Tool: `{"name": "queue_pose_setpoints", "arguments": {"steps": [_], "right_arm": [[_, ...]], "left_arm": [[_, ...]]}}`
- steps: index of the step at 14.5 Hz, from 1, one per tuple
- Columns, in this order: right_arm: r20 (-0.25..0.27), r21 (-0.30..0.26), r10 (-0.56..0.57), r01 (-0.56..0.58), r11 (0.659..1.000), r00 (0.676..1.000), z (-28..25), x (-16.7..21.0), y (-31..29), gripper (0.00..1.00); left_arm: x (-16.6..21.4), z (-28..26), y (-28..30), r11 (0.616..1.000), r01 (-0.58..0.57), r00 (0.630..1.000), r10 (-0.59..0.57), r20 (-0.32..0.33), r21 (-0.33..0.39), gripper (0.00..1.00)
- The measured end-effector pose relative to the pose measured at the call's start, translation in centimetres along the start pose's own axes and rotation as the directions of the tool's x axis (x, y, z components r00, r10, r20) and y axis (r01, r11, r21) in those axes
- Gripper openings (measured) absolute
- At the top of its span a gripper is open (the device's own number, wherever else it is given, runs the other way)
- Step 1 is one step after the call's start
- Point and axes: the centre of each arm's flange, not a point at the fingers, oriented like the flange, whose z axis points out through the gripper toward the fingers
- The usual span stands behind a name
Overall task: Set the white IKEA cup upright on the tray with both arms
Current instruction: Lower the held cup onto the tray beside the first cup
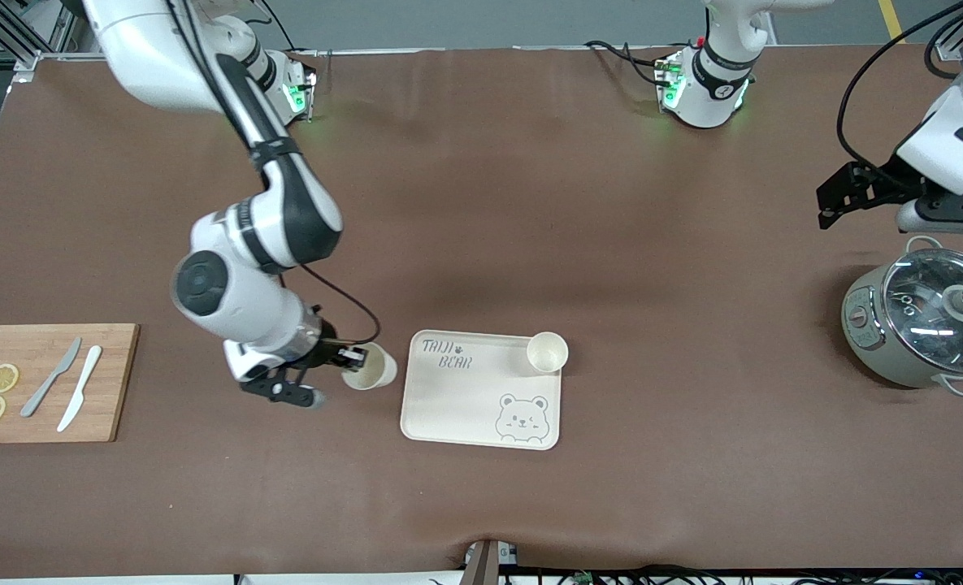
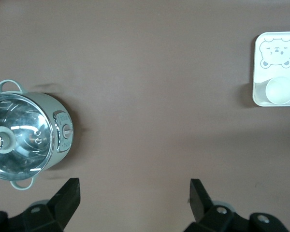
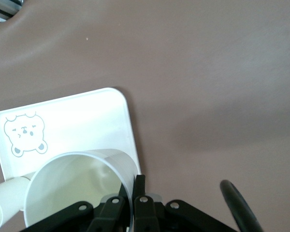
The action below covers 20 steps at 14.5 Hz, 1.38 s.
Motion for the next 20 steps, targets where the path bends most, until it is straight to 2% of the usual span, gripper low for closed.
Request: {"name": "queue_pose_setpoints", "arguments": {"steps": [5, 7, 9, 14, 18, 20], "right_arm": [[-0.071, -0.004, 0.04, -0.04, 0.999, 0.997, 4.1, -3.0, -4.8, 0.05], [-0.101, -0.03, 0.037, -0.04, 0.999, 0.994, 5.8, -4.1, -5.9, 0.05], [-0.116, -0.046, 0.047, -0.052, 0.998, 0.992, 7.1, -4.8, -6.4, 0.05], [-0.15, -0.028, 0.054, -0.059, 0.998, 0.987, 9.7, -6.5, -8.0, 0.05], [-0.173, -0.047, 0.059, -0.069, 0.997, 0.983, 11.5, -7.4, -8.4, 0.05], [-0.191, -0.032, 0.068, -0.076, 0.997, 0.979, 12.0, -7.6, -8.7, 0.05]], "left_arm": [[0.3, 0.7, 0.6, 1.0, -0.005, 1.0, 0.005, 0.018, -0.026, 1.0], [0.5, 1.0, 0.5, 0.999, 0.003, 1.0, -0.002, 0.024, -0.054, 1.0], [0.6, 1.1, 0.1, 0.998, -0.003, 1.0, 0.005, 0.026, -0.061, 1.0], [0.2, 1.5, -0.1, 0.997, -0.032, 0.998, 0.036, 0.06, -0.063, 1.0], [0.0, 1.6, -0.2, 0.998, -0.03, 0.996, 0.035, 0.077, -0.063, 1.0], [0.0, 1.7, -0.5, 0.998, -0.025, 0.996, 0.03, 0.081, -0.063, 1.0]]}}
